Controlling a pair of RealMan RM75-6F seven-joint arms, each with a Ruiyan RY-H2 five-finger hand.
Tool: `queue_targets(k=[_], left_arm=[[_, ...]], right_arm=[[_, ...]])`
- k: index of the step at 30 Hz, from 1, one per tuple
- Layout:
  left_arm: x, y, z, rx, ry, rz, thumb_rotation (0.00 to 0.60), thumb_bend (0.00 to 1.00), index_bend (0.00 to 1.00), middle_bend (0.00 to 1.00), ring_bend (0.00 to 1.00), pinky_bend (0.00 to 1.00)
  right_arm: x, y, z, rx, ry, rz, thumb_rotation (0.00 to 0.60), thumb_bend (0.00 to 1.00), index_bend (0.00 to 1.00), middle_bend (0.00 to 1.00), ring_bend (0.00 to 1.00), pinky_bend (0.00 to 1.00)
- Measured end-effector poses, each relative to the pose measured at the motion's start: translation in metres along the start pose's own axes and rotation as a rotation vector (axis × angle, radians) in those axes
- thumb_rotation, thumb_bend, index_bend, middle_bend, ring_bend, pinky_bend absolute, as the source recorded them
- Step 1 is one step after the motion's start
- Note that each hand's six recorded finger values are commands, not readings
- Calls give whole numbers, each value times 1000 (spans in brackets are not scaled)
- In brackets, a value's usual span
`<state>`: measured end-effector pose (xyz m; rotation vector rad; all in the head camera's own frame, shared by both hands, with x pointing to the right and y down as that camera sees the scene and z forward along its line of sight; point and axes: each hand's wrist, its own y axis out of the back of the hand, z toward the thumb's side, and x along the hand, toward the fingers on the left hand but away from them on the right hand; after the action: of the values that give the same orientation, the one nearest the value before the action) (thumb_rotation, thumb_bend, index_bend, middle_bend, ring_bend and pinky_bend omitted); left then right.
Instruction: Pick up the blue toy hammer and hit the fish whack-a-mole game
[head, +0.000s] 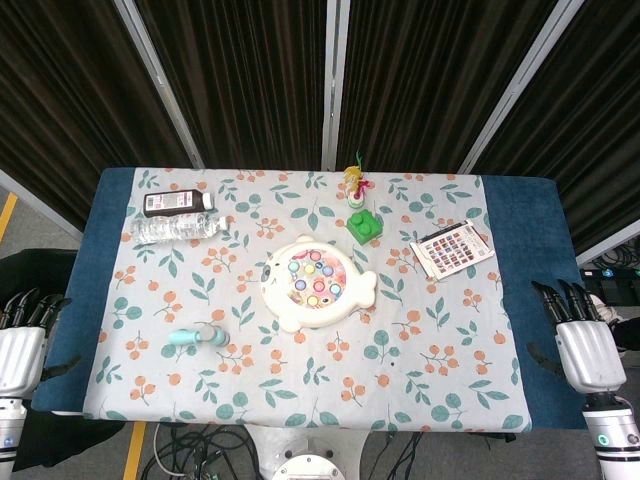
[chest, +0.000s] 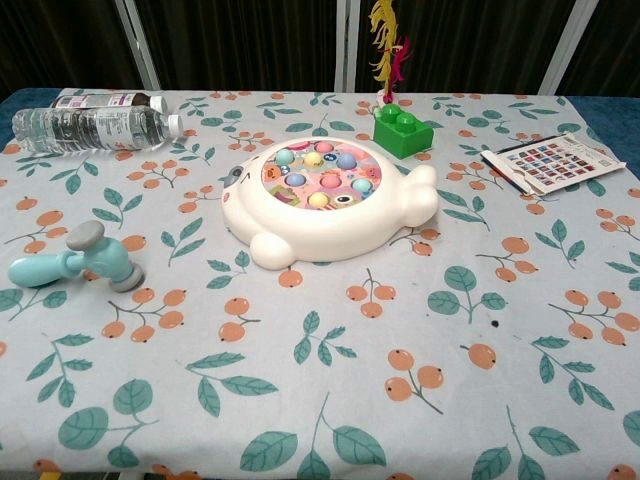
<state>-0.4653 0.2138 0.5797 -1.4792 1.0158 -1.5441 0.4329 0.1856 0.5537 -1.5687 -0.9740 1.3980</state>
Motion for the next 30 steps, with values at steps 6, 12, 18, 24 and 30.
queue_targets(k=[6, 12, 18, 24, 30], left_arm=[[-5, 3, 0, -2, -4, 19, 600, 1, 220, 187, 56, 69], [-7, 2, 5, -29, -22, 19, 600, 2, 253, 202, 58, 72], [6, -5, 29, -106, -105, -29, 600, 119, 295, 243, 134, 116], [24, -23, 71, -179, -234, -125, 600, 169, 316, 269, 161, 133], [36, -51, 106, -206, -293, -229, 600, 186, 327, 271, 161, 133]], right_arm=[[3, 5, 0, 0, 1, -20, 600, 137, 25, 156, 0, 0], [12, 15, -3, 8, -8, -64, 600, 136, 25, 156, 0, 0], [21, 23, -9, 16, -24, -96, 600, 136, 25, 156, 0, 0], [21, 23, -12, 17, -28, -92, 600, 137, 25, 156, 0, 0], [17, 23, -13, 18, -26, -85, 600, 137, 25, 156, 0, 0]])
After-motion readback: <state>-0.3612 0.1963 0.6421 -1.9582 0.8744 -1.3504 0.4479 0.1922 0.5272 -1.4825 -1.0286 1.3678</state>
